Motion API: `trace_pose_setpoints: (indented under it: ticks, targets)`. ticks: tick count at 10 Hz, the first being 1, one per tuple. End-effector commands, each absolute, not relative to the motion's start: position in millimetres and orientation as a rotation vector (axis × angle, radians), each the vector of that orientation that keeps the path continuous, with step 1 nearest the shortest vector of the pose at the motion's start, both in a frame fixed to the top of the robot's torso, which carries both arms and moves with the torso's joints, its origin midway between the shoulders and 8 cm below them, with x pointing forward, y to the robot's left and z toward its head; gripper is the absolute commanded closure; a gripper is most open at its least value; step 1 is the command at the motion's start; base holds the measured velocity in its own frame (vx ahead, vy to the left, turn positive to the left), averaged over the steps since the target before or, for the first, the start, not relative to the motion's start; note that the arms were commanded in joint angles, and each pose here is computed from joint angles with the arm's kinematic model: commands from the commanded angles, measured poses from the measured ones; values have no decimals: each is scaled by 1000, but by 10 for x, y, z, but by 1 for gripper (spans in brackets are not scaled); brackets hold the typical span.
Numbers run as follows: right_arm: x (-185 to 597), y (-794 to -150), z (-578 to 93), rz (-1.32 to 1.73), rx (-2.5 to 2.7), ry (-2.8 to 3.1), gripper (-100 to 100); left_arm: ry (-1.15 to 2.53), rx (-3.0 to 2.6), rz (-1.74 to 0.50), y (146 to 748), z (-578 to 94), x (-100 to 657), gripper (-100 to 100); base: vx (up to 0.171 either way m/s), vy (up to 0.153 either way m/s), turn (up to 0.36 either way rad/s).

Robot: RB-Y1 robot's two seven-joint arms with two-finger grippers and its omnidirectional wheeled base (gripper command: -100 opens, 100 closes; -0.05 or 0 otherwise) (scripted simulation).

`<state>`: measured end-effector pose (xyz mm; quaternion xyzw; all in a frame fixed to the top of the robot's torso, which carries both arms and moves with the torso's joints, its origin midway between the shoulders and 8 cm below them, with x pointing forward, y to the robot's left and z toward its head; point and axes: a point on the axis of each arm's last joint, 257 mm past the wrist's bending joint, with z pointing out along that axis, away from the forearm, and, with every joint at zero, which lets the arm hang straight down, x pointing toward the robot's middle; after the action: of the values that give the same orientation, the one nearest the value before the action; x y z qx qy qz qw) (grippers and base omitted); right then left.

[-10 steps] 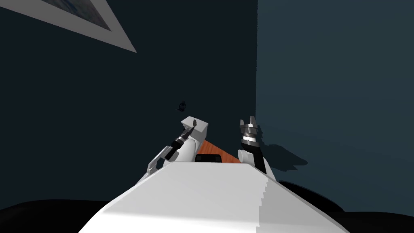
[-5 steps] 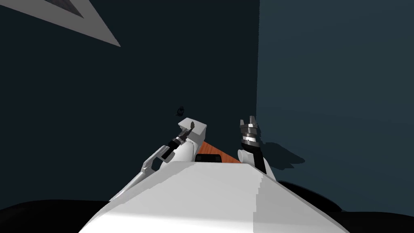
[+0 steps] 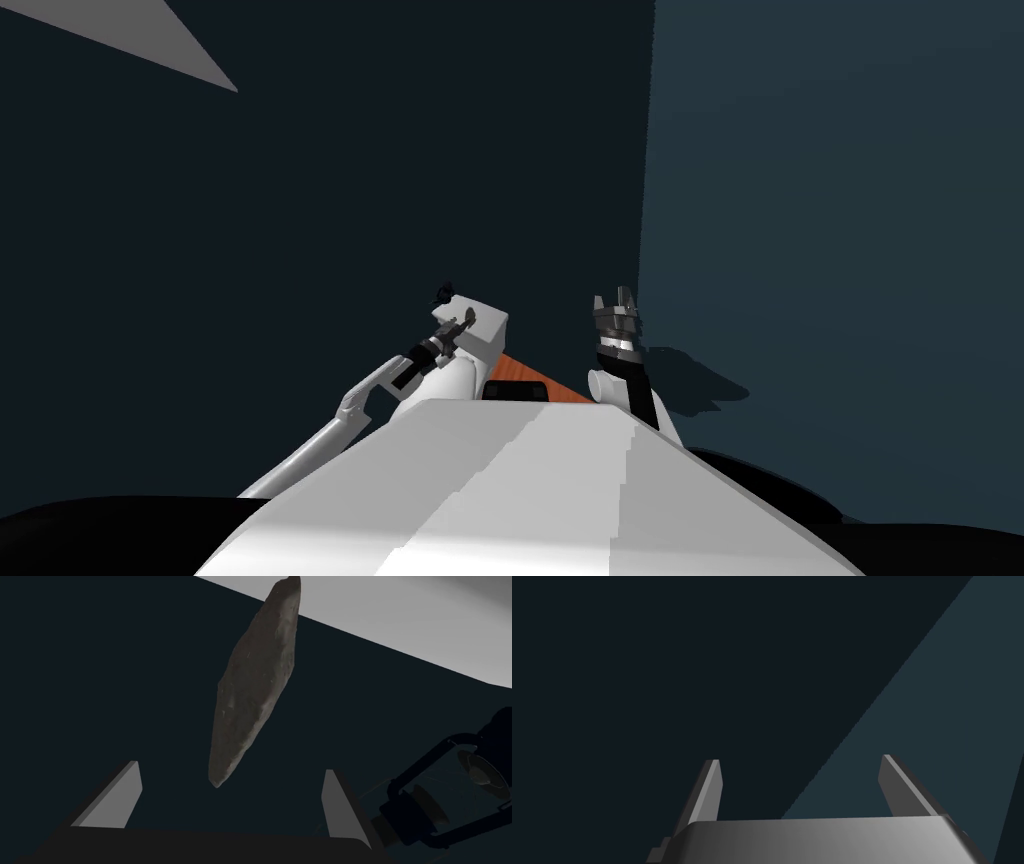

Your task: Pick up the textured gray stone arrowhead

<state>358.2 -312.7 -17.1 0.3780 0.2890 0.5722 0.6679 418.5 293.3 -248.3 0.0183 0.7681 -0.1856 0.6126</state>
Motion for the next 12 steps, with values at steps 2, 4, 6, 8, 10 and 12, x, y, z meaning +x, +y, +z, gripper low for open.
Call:
trace_pose_setpoints:
  ticks: [2,4,6,8,10,12]
  targets:
    - [3582,-3127,-171,1291,853,652,0,1798,87,-372,3087,-2532,4200,-100,66,-20,-54]
    - [3582,-3127,-171,1291,853,652,0,1794,80,-380,3061,-2531,4201,0,14,-7,-2]
    - [3583,-3127,-171,1291,853,652,0,1762,114,-413,3009,-2486,4393,-100,-38,-56,52]
    - [3583,-3126,-171,1291,853,652,0,1791,95,-385,3157,-2630,4396,-100,-17,-24,-8]
    - [3583,-3126,-171,1291,853,652,0,1753,134,-422,3073,-2529,4603,-100,-41,-50,49]
    - [3583,-3126,-171,1291,853,652,0,1790,109,-390,3251,-2708,4589,-100,-15,-20,-3]
